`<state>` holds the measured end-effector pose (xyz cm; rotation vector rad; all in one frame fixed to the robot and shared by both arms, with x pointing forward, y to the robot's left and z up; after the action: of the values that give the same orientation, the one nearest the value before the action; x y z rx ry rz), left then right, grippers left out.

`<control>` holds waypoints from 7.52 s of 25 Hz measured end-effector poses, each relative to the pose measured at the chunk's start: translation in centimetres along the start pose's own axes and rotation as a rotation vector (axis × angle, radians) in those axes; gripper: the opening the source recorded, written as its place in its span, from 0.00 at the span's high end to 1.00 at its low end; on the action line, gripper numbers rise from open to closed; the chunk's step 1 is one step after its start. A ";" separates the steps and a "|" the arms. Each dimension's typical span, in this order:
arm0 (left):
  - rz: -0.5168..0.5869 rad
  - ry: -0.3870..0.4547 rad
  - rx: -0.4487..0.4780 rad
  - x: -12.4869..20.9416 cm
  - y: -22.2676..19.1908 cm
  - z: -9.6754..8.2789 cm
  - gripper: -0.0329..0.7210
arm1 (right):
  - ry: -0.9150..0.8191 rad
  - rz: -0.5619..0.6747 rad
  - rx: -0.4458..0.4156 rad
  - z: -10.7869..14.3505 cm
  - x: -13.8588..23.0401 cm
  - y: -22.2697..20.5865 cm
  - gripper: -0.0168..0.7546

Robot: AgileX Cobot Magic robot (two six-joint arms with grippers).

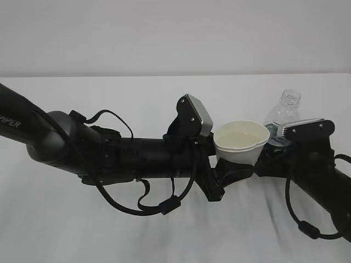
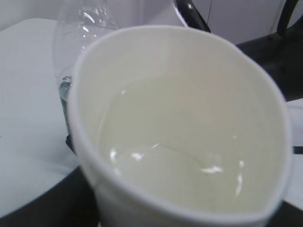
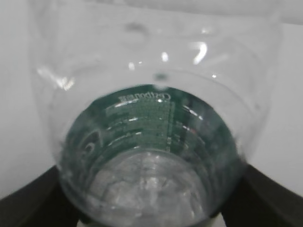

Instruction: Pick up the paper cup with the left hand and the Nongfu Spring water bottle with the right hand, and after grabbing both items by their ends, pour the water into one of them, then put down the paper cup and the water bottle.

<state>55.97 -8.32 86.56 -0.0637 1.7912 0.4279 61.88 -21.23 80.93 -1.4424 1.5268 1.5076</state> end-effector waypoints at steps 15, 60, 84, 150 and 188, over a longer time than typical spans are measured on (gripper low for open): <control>0.000 0.007 -0.023 0.0 0.0 0.4 0.37 | 0.035 -0.023 -0.001 -0.2 -1.5 2.3 0.20; -0.121 0.133 -0.414 2.4 11.8 13.8 0.40 | 0.029 -0.019 0.025 -0.9 -2.1 9.1 0.21; -0.171 0.092 -0.579 3.5 15.9 15.9 0.40 | 0.029 -0.019 0.025 -0.9 -2.1 9.1 0.21; -0.074 0.253 -0.674 10.0 17.8 14.6 0.05 | 0.030 -0.002 0.017 -0.7 -1.6 9.5 0.21; -0.400 0.147 -0.766 -5.9 26.6 8.0 0.17 | -0.072 -0.330 0.168 -4.9 -12.6 16.6 0.22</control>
<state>57.89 17.88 97.28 -0.9896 1.6082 0.8053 51.52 -25.42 99.17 -1.4419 1.2663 1.1929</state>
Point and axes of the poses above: a point on each arm's last joint axis where the gripper is mounted, y pointing back along that axis away from the gripper, z along the wrist's bending axis when the last joint is at zero, x = y × z, the point moved 9 cm from there along -y, pointing out along that axis toward the gripper, and after that the axes turned 9 degrees about y, right-handed, at the moved point
